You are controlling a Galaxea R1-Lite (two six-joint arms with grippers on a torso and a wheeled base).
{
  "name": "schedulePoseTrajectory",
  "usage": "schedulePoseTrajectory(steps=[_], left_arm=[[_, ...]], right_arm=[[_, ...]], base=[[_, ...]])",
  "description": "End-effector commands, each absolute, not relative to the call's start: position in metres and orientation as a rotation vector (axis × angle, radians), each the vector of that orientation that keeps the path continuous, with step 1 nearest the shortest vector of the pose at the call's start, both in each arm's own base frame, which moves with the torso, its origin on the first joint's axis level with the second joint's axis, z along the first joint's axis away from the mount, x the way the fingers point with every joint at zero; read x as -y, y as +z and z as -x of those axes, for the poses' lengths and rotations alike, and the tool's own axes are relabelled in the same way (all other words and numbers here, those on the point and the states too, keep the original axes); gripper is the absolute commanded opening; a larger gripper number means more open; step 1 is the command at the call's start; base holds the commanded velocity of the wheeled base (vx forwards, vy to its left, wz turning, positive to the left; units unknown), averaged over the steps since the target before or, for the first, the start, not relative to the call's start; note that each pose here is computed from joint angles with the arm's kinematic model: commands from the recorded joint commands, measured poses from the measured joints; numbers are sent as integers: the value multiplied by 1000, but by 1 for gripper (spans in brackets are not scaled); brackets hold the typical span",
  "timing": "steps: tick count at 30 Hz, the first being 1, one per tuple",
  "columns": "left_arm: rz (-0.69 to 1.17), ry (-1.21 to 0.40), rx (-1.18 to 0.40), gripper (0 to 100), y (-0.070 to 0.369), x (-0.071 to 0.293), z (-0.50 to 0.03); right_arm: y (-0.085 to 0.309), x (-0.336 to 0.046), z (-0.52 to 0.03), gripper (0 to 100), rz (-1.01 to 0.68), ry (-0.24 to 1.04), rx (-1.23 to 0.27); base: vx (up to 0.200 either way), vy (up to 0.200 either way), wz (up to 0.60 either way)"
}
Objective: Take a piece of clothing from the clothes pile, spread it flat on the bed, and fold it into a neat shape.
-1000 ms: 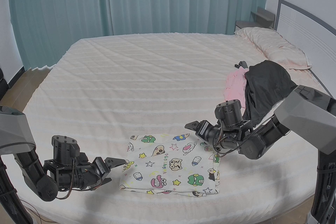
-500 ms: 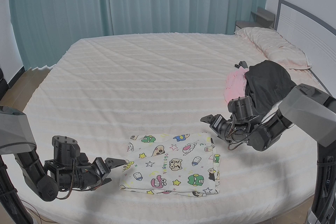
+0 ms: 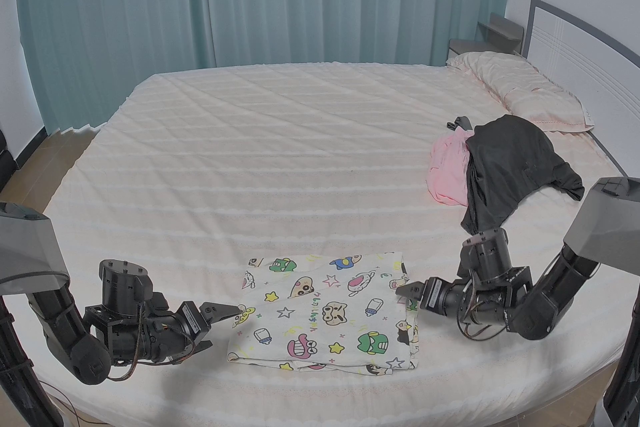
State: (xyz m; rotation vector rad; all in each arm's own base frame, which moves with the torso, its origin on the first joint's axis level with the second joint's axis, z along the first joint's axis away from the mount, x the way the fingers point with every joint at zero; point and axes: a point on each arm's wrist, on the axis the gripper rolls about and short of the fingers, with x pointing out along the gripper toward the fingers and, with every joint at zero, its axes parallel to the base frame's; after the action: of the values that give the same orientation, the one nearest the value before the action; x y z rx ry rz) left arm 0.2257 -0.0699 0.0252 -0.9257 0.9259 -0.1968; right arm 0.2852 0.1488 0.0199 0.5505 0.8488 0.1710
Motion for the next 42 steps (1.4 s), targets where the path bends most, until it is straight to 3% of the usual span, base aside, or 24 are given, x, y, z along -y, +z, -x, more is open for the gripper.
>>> schedulePoseTrajectory(steps=[1,4,23,24,42], left_arm=[[925,-196,-927,100,25,70,-226],[925,-196,-927,100,25,70,-226],[924,-198,-933,100,24,71,-225],[922,-197,-932,100,24,71,-225],[924,-196,-933,100,24,71,-225]], right_arm=[[19,-150,-251,100,-477,234,-881],[13,-159,-232,100,-440,289,-933],[8,-186,-212,100,-395,429,-919],[7,-187,-211,0,-388,437,-923],[9,-164,-202,0,-368,413,-928]], base=[[0,0,0],[0,0,0],[0,0,0],[0,0,0],[0,0,0]])
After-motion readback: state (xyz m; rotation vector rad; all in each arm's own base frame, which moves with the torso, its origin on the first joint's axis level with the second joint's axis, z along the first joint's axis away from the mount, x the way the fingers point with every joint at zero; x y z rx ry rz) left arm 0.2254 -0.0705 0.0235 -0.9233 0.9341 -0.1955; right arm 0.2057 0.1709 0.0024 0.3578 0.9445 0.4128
